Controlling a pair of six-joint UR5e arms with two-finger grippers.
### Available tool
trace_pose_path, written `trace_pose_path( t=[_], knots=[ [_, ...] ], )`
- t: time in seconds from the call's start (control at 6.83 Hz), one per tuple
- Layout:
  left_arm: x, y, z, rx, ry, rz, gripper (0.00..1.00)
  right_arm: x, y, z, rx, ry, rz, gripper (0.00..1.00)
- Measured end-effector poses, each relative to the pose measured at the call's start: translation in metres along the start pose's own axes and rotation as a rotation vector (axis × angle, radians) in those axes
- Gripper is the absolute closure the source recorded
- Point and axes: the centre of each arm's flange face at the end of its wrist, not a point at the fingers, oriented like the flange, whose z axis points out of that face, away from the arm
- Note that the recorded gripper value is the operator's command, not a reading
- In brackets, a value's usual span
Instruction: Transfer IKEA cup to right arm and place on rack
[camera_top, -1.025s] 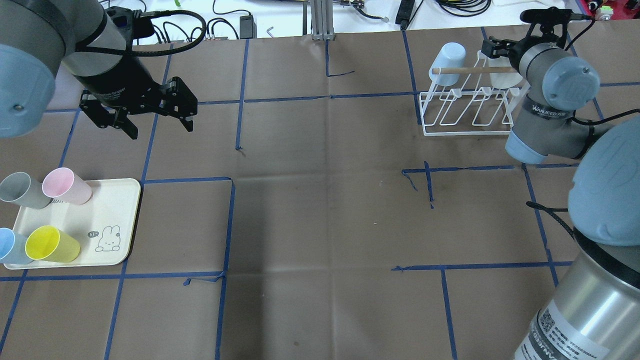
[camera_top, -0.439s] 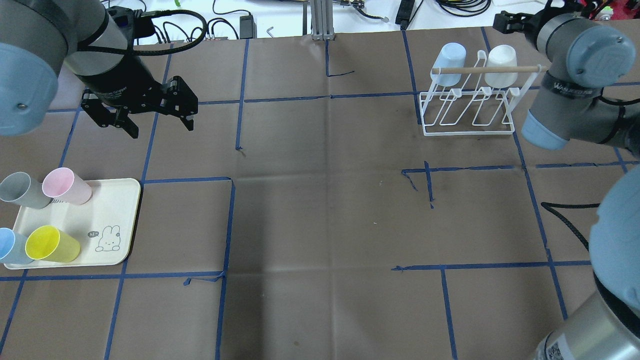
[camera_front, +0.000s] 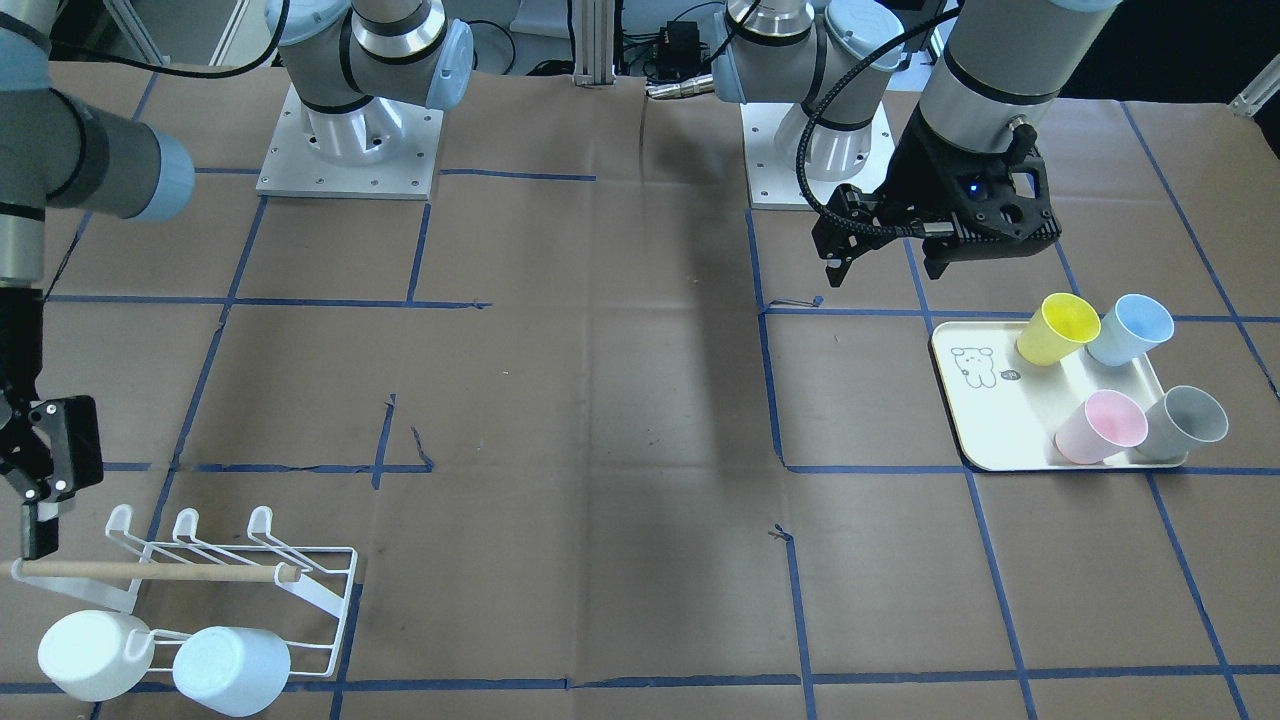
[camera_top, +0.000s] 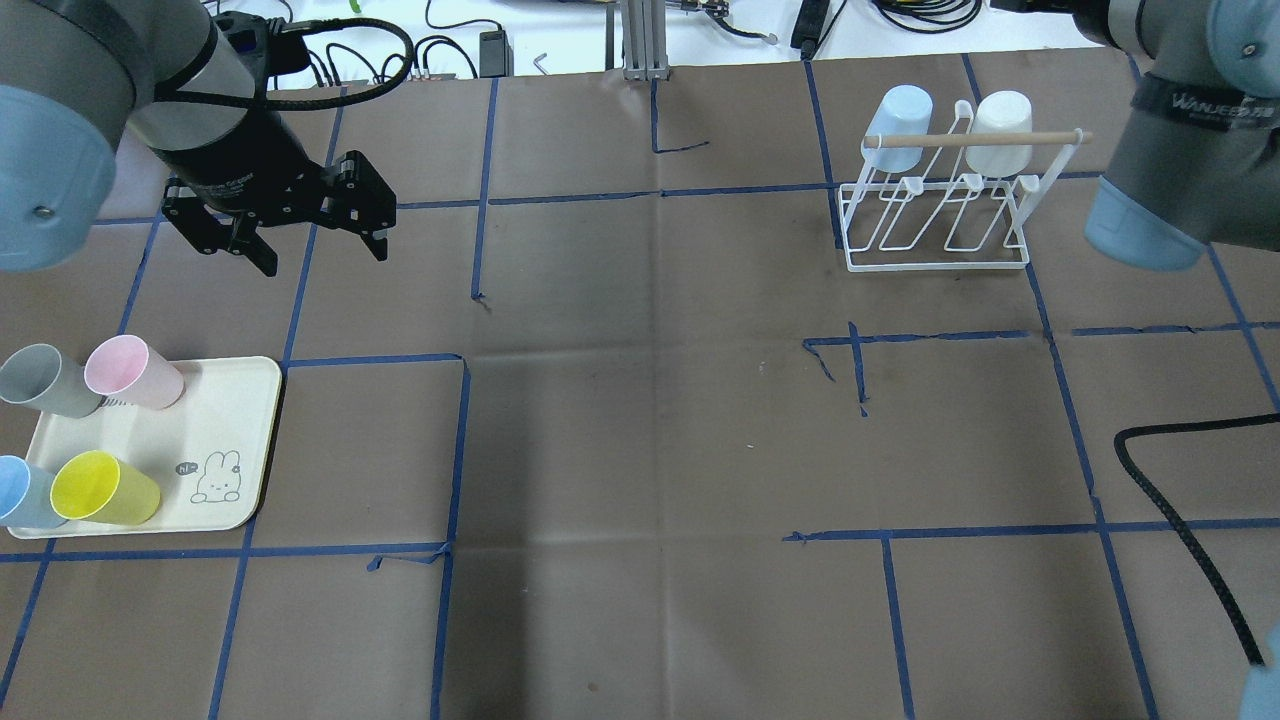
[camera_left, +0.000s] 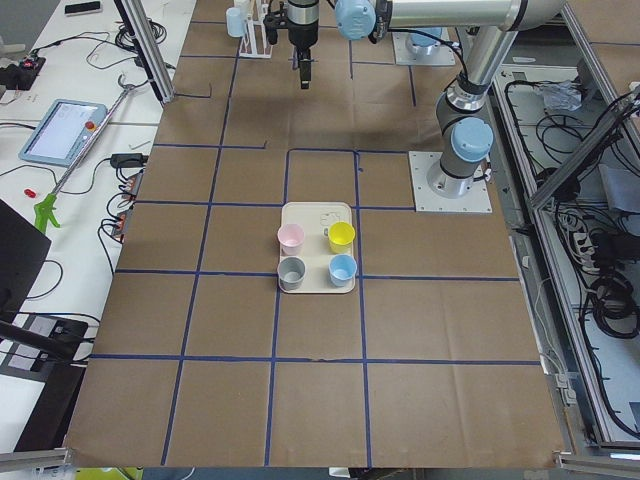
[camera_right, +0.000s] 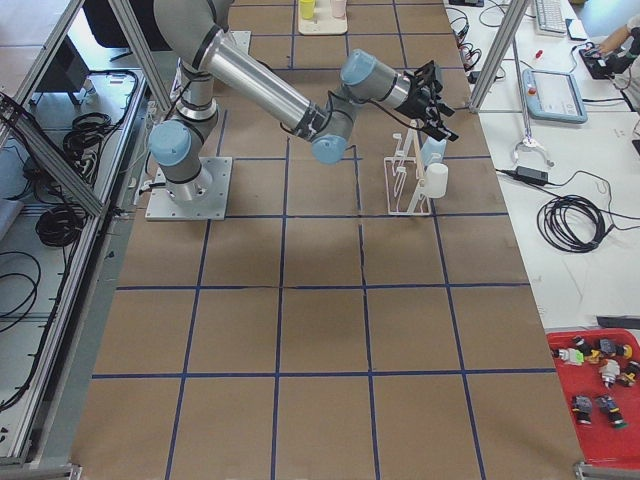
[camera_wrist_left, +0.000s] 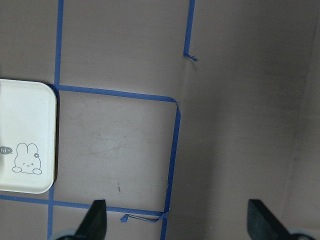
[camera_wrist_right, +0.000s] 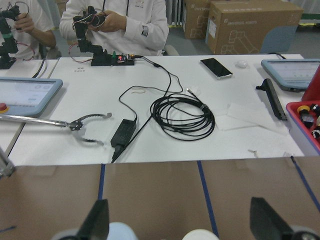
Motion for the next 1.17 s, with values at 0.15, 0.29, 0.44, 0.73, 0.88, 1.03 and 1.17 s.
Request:
trace_pose_path(
  t=[0.15, 0.29, 0.44, 0.73, 0.88, 1.03, 1.17],
  knots=[
    [0.0, 0.0, 0.0, 0.0, 0.0, 0.0, 0.0, -0.018, 0.0, -0.018, -0.102, -0.032, -0.002, 0.0],
    [0.0, 0.0, 0.0, 0.0, 0.0, 0.0, 0.0, -0.034, 0.005, -0.034, -0.207, -0.061, -0.007, 0.0],
    [0.0, 0.0, 0.0, 0.0, 0.0, 0.0, 0.0, -0.049, 0.011, -0.053, -0.325, -0.088, -0.007, 0.0],
    [0.0, 0.0, -0.001, 0.002, 0.0, 0.0, 0.0, -0.067, 0.023, -0.09, -0.57, -0.108, 0.012, 0.0],
    [0.0, -0.001, -0.001, 0.002, 0.0, 0.0, 0.0, -0.077, 0.032, -0.105, -0.669, -0.091, 0.002, 0.0],
    [0.0, -0.001, -0.001, 0.003, 0.0, 0.0, 0.0, -0.094, 0.041, -0.118, -0.738, -0.077, -0.029, 0.0],
    [0.0, -0.001, -0.001, 0.003, 0.0, 0.0, 0.0, -0.115, 0.051, -0.129, -0.79, -0.072, -0.064, 0.0]
  ],
)
